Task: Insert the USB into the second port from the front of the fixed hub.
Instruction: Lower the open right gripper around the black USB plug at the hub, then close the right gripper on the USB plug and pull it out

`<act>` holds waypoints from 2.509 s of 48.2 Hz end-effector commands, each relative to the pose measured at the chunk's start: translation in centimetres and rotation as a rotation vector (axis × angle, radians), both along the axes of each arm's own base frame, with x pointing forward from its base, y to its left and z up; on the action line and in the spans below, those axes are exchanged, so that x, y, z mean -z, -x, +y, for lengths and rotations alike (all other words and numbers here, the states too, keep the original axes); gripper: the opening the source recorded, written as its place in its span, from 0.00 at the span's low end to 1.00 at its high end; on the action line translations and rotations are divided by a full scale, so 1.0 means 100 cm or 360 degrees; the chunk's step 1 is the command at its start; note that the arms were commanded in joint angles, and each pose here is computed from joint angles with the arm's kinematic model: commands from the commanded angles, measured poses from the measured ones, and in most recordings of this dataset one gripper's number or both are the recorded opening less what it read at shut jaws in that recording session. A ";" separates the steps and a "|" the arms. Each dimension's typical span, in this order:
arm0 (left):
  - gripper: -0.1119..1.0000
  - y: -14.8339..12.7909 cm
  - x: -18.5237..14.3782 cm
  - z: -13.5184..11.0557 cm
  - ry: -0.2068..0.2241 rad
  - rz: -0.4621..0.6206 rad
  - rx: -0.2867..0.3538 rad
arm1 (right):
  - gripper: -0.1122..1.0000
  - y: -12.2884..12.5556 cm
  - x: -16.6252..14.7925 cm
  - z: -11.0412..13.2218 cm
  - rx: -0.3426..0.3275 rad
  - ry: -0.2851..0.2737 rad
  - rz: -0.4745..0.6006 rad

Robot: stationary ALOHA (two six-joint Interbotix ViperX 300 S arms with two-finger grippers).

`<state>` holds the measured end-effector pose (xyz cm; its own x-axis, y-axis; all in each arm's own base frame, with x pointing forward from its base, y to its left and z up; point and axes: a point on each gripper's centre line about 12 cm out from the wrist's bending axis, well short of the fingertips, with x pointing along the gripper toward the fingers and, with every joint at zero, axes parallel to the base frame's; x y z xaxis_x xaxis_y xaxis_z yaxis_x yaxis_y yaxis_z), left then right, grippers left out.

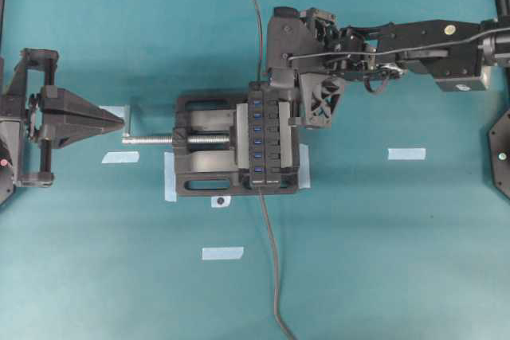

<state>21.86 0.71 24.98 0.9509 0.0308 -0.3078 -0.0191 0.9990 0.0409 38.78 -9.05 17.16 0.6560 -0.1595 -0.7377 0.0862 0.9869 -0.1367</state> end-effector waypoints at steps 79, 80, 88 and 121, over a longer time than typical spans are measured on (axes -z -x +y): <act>0.10 -0.003 -0.008 0.001 0.0006 -0.0037 -0.0007 | 0.37 -0.020 0.004 0.002 -0.0032 0.0024 -0.0107; 0.10 -0.003 -0.008 0.000 0.0006 -0.0034 -0.0005 | 0.35 -0.020 0.004 0.003 -0.0035 0.0024 -0.0107; 0.10 -0.003 -0.008 0.000 0.0006 -0.0034 -0.0005 | 0.21 -0.020 0.000 0.004 -0.0035 0.0026 -0.0122; 0.10 -0.003 -0.007 0.000 0.0006 -0.0037 -0.0005 | 0.17 -0.019 -0.010 0.001 -0.0022 0.0028 -0.0144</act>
